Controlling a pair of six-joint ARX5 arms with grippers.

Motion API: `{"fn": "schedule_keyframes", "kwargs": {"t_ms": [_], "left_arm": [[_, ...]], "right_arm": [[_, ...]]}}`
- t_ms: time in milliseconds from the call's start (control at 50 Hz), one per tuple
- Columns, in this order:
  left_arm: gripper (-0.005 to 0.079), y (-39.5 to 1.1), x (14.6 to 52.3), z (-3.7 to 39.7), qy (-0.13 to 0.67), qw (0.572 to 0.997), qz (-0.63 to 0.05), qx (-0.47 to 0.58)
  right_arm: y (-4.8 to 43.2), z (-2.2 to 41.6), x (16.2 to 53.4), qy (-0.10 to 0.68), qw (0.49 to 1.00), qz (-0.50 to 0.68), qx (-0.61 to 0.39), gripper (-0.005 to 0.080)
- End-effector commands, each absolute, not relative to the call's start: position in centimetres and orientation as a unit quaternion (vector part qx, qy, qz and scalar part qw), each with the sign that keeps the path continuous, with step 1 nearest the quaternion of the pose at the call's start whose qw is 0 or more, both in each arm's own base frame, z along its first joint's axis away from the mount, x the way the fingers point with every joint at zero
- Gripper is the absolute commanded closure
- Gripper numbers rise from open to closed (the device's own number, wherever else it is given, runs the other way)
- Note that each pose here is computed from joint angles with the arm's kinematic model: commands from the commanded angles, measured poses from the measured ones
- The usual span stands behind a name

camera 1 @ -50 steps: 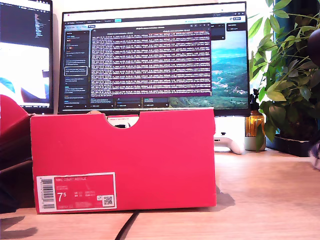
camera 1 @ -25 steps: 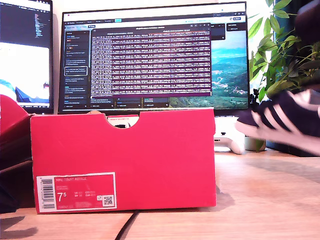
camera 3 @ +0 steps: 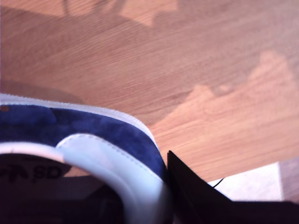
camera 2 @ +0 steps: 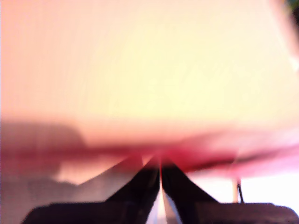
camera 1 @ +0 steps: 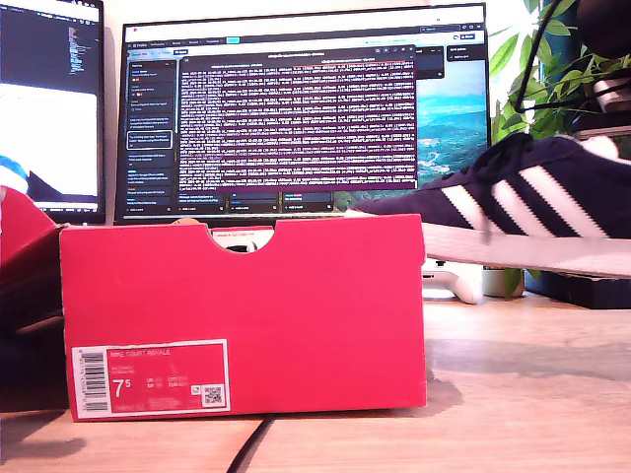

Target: Pack the blue shoes by picking the first shoe and placing it inside the red shoebox, left side, then picking and rotating the second shoe and placing it in the shoebox

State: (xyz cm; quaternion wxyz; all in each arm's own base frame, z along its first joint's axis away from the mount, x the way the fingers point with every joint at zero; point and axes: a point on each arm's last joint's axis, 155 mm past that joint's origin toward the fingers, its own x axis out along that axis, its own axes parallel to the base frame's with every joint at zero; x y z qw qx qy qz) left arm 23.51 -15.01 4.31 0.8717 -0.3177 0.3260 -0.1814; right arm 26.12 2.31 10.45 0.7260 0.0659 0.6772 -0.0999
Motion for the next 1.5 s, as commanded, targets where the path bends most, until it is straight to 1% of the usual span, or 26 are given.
{"fn": "schedule_keyframes", "kwargs": {"t_ms": [0,120,260,360,380,480,560,580,680,760,820,840,880,980,1080,1180,1260,1480], "left_arm": [[0.0762,-14.8,23.4,4.1,0.319,0.876,-0.183,-0.312],[0.0762,-14.8,24.0,5.1,0.296,0.884,-0.188,-0.309],[0.0762,-15.0,24.5,6.2,0.275,0.887,-0.196,-0.314],[0.0762,-15.0,24.7,6.8,0.262,0.891,-0.199,-0.314],[0.0762,-15.0,24.8,6.8,0.260,0.891,-0.199,-0.315],[0.0762,-14.9,24.8,6.9,0.259,0.891,-0.198,-0.315],[0.0762,-14.9,24.8,6.9,0.259,0.892,-0.197,-0.315],[0.0762,-14.9,24.8,6.9,0.259,0.892,-0.197,-0.315],[0.0762,-15.0,24.9,7.0,0.256,0.892,-0.198,-0.316],[0.0762,-15.0,24.9,7.1,0.256,0.892,-0.199,-0.316],[0.0762,-14.9,24.9,7.1,0.255,0.892,-0.198,-0.316],[0.0762,-14.9,24.9,7.1,0.255,0.892,-0.198,-0.316],[0.0762,-14.9,24.9,7.1,0.256,0.892,-0.198,-0.316],[0.0762,-14.9,24.9,7.0,0.256,0.892,-0.198,-0.316],[0.0762,-14.9,24.9,7.0,0.256,0.892,-0.198,-0.316],[0.0762,-15.0,24.9,7.1,0.255,0.891,-0.198,-0.320],[0.0762,-15.0,25.0,7.5,0.249,0.891,-0.201,-0.323],[0.0762,-15.2,25.2,8.5,0.231,0.892,-0.210,-0.328]], "right_arm": [[2.7,12.5,27.9,0.648,0.755,-0.079,0.065,0.0764],[2.9,14.5,29.5,0.624,0.778,-0.056,0.051,0.0764],[3.9,18.4,32.3,0.571,0.817,-0.033,0.070,0.0764],[7.0,21.6,34.4,0.527,0.843,0.050,0.101,0.0764],[7.7,22.4,34.8,0.514,0.849,0.085,0.085,0.0764],[11.0,26.4,36.4,0.451,0.869,0.181,0.095,0.0764],[13.4,29.1,37.2,0.395,0.882,0.249,0.060,0.0764],[13.9,29.6,37.4,0.377,0.886,0.267,0.035,0.0764],[16.6,30.9,37.5,0.325,0.888,0.321,-0.042,0.0765],[18.1,30.9,37.7,0.303,0.886,0.337,-0.095,0.0765],[18.8,30.6,38.2,0.280,0.883,0.339,-0.164,0.0765],[19.3,30.5,38.2,0.278,0.882,0.341,-0.168,0.0765],[19.3,30.4,38.9,0.263,0.882,0.329,-0.214,0.0765],[20.8,30.8,40.4,0.227,0.884,0.312,-0.265,0.0765],[21.3,31.1,42.2,0.187,0.874,0.281,-0.349,0.0765],[22.4,31.1,43.7,0.158,0.862,0.265,-0.402,0.0765],[22.3,30.1,44.7,0.157,0.844,0.252,-0.447,0.0764],[24.3,27.2,46.0,0.151,0.806,0.267,-0.507,0.0765]]}}
